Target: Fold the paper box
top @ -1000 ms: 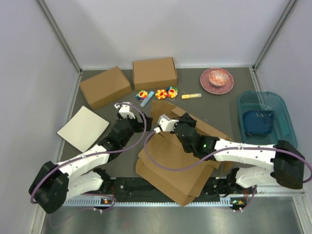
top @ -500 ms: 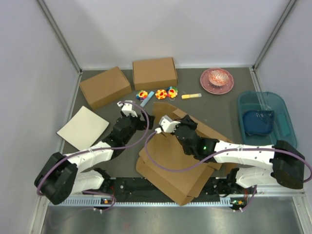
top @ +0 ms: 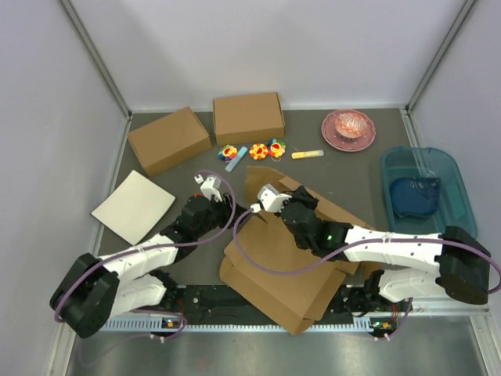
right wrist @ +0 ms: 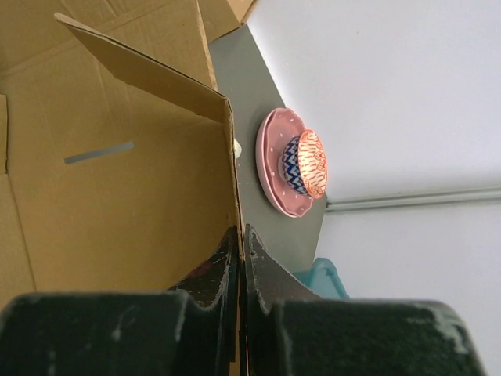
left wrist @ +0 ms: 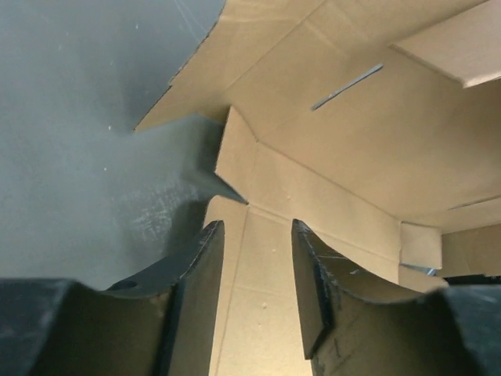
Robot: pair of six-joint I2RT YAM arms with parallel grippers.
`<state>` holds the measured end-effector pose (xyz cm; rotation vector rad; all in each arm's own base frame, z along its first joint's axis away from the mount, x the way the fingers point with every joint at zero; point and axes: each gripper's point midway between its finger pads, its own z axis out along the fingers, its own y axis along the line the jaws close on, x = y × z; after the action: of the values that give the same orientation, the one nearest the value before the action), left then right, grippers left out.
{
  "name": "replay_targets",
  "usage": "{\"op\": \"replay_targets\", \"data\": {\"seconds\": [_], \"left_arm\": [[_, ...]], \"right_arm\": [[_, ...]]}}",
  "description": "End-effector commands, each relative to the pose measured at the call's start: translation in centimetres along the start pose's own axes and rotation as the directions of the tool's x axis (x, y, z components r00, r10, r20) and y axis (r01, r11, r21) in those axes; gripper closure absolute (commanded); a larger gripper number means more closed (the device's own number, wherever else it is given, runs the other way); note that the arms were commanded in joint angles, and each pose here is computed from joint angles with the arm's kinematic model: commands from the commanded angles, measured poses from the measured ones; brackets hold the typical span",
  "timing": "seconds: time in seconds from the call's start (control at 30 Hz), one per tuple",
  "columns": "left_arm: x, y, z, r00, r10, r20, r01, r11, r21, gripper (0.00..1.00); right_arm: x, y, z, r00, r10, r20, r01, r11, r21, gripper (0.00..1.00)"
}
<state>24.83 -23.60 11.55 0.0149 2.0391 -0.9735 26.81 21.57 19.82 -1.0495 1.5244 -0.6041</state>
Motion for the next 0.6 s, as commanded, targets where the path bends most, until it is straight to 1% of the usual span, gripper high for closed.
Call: {"op": "replay_targets", "data": {"seconds": [0.0,0.03,0.13,0.17,0.27,0.4,0.57], "left_arm": [[0.4,-0.1,1.2,0.996,-0.082,-0.034,0.081,0.996,-0.021,0.59],[0.3,0.0,1.6,0.996,-0.088,-0.032,0.087,0.996,-0.026,0.65],[0.5,0.4,3.1,0.992,-0.119,-0.042,0.117,0.992,-0.048,0.74],[0.4,0.6,3.4,0.991,-0.125,-0.04,0.123,0.991,-0.058,0.79],[0.6,1.4,4.7,0.99,-0.132,-0.057,0.126,0.987,-0.102,0.86],[0.4,1.8,6.3,0.99,-0.127,-0.063,0.118,0.985,-0.129,0.89],[0.7,2.1,8.0,0.988,-0.124,-0.09,0.11,0.984,-0.143,0.89]], "right_arm": [[-1.3,-0.8,-0.6,0.994,0.105,0.018,-0.105,0.994,0.004,1.0],[-1.3,-0.8,-0.6,0.993,0.113,0.018,-0.113,0.994,0.002,1.0],[-1.4,-0.6,-0.6,0.993,0.113,0.018,-0.113,0.994,-0.006,1.0],[-1.4,-0.7,-0.6,0.993,0.115,0.018,-0.114,0.993,-0.006,1.0],[-1.4,-0.5,-0.6,0.994,0.11,0.016,-0.11,0.994,-0.011,1.0],[-1.6,-0.5,-0.6,0.994,0.109,0.022,-0.108,0.994,-0.016,1.0],[-1.5,-0.4,-0.6,0.993,0.116,0.021,-0.115,0.993,-0.017,1.0]]}}
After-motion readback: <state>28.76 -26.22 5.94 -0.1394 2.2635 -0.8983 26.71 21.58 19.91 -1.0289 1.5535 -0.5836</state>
